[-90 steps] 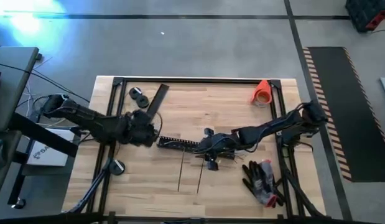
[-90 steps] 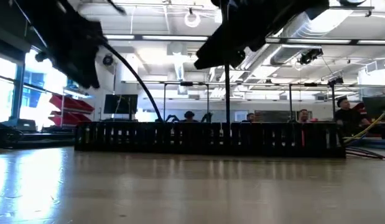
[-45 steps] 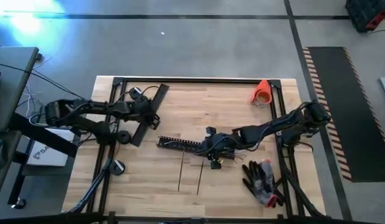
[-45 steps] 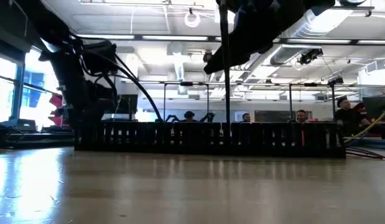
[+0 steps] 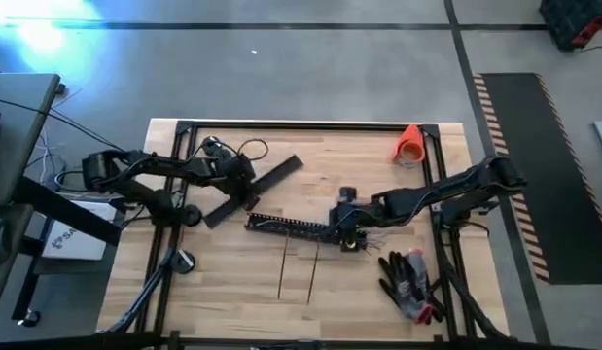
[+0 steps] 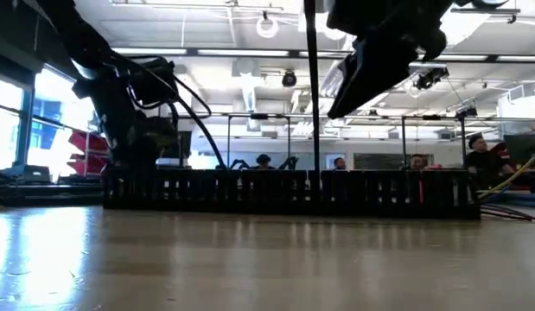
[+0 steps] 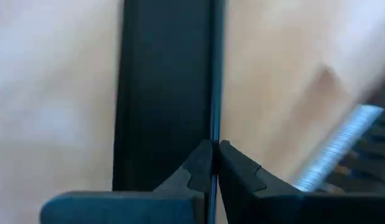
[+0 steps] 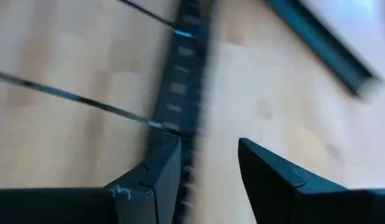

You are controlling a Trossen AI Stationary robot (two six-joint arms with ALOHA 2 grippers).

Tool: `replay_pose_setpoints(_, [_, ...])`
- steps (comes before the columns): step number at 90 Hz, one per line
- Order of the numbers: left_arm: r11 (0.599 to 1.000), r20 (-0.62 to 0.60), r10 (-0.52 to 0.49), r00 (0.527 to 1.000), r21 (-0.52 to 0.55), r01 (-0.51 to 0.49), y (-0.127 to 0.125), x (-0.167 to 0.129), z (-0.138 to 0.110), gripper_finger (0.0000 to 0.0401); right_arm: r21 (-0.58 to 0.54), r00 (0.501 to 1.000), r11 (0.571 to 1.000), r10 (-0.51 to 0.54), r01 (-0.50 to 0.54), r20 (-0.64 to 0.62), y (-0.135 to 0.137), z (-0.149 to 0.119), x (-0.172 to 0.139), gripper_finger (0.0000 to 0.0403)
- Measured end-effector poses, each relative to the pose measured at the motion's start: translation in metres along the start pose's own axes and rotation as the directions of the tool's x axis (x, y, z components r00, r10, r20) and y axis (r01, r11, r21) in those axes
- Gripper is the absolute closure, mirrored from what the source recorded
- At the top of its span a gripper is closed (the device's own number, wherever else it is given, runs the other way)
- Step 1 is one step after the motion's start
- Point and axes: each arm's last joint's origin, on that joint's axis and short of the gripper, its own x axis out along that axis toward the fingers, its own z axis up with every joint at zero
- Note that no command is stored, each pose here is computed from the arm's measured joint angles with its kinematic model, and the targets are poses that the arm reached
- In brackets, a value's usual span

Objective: Ziptie cables
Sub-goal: Close the black cable duct

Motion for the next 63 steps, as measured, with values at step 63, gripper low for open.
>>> replay_pose_setpoints(63, [0.984, 0.067, -0.116, 0.991, 0.144, 0.106, -0.038, -0.012, 0.016, 0.0401, -0.246, 0.982, 0.966, -0.026, 0.073, 0.190, -0.061, 0.010, 0.104, 0.0160])
